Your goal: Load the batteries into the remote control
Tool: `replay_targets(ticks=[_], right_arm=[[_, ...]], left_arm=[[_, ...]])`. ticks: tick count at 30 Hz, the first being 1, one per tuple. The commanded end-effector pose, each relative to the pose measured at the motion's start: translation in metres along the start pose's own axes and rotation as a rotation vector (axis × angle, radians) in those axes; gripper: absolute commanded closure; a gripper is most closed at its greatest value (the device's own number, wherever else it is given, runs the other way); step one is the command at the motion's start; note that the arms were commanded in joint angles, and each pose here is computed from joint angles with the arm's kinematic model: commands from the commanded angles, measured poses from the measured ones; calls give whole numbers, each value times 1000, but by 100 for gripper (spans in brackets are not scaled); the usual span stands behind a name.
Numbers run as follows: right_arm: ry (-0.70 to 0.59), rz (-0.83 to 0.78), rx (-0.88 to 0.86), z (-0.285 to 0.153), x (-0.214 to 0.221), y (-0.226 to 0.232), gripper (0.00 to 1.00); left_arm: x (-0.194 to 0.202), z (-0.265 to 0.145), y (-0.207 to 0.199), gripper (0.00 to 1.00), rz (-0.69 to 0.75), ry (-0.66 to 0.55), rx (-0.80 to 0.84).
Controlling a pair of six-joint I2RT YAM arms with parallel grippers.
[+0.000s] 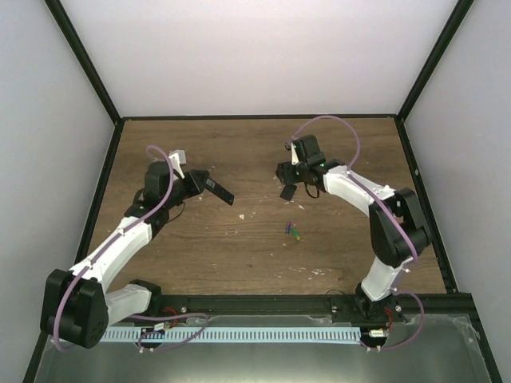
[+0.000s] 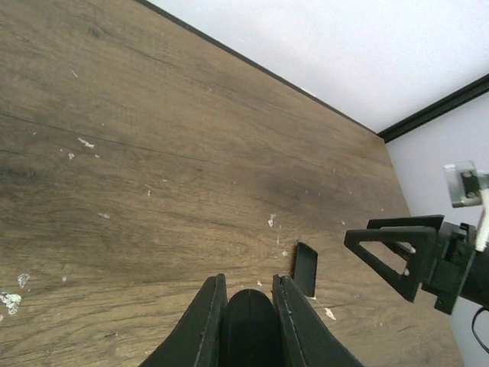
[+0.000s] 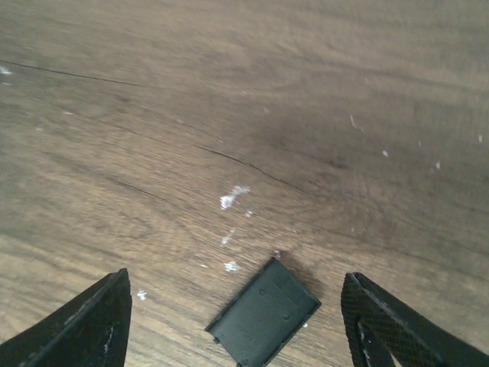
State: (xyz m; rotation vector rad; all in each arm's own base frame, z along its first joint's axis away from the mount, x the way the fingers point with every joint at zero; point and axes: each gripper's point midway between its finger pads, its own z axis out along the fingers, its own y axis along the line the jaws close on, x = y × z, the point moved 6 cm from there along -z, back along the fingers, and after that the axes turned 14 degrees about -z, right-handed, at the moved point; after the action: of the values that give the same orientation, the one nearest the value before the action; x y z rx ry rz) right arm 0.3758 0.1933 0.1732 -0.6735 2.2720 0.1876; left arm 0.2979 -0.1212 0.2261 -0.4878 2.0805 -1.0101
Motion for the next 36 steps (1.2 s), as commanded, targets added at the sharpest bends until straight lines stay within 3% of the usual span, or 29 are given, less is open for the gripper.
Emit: replay_targets(ticks=[1,3,13,17,36], right_arm=[[152,160,-8,11,9,-6,35],[188,183,-9,19,12,-5,39],[316,238,27,39,36,-7,40],[335,246,33,42,43,-8,49],[409,275,39,54,65,-15,50]], left_arm=[[-9,3,-8,100,17,-18,19],[-9,5,-8,100,16,-11,18],[-17,22,-11,100,18,21,13],[-19,30,-11,100,17,36,15],[-24,52,-4,100,-5,73,9]])
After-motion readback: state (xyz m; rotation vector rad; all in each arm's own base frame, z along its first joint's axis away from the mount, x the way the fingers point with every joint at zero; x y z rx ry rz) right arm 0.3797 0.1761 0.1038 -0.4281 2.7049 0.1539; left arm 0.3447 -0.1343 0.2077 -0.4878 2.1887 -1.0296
